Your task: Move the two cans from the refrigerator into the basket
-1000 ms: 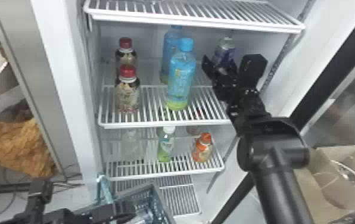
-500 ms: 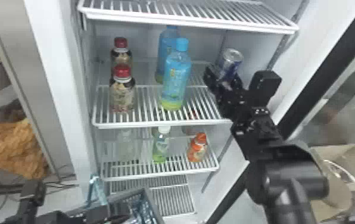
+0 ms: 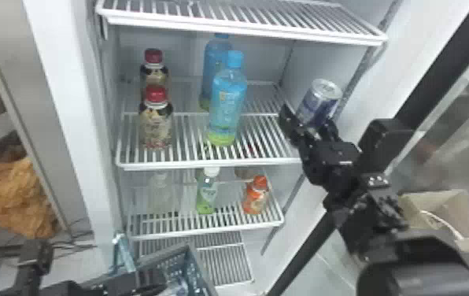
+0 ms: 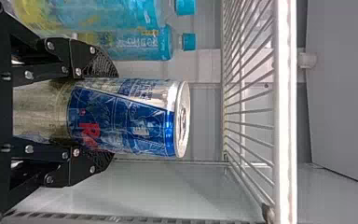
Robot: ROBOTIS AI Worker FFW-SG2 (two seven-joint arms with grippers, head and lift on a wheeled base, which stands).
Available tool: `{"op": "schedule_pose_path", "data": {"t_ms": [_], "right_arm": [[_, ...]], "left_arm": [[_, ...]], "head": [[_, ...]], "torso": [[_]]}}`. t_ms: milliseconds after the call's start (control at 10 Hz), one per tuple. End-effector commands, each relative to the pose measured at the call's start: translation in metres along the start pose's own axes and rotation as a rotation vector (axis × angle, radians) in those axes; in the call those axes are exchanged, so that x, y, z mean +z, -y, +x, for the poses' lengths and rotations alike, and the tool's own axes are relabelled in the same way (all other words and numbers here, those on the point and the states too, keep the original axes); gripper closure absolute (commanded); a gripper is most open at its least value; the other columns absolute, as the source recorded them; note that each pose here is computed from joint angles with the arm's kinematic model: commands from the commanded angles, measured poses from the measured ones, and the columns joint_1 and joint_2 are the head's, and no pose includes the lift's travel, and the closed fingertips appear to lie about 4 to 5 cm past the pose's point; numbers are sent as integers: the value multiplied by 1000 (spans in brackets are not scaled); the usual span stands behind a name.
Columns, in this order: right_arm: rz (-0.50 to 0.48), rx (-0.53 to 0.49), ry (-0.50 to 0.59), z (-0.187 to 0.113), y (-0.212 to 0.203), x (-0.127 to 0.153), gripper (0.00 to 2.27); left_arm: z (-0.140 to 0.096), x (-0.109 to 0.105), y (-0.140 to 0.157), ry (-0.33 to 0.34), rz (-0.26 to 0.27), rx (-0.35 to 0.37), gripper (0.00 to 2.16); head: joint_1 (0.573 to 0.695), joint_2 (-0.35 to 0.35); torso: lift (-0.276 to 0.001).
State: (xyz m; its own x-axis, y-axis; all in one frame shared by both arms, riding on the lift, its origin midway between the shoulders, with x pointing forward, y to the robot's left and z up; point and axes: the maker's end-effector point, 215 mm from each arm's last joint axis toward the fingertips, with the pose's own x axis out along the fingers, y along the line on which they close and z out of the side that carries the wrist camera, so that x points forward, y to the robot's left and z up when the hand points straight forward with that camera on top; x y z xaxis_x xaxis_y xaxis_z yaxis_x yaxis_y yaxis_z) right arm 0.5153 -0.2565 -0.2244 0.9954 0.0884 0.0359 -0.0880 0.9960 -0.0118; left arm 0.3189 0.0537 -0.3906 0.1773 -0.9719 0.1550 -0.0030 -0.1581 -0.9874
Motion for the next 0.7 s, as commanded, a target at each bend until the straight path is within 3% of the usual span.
{"op": "schedule_pose_path", "data": {"t_ms": [0,300,600], "right_arm": [[10,1,-32,-23,0,-6,1277],[12,50,-105,-61,-8,-17,1277],[74,164,-196,-105,-41,-33,1277]], "left_arm": [[0,0,0,1,0,-2,1191],[1,1,1,1,4,-4,1190],[2,2,2,1,6,-6,1190]], "head": [[695,-267],[695,-281],[695,-280]], "torso": [[-25],[-25],[-25]]}}
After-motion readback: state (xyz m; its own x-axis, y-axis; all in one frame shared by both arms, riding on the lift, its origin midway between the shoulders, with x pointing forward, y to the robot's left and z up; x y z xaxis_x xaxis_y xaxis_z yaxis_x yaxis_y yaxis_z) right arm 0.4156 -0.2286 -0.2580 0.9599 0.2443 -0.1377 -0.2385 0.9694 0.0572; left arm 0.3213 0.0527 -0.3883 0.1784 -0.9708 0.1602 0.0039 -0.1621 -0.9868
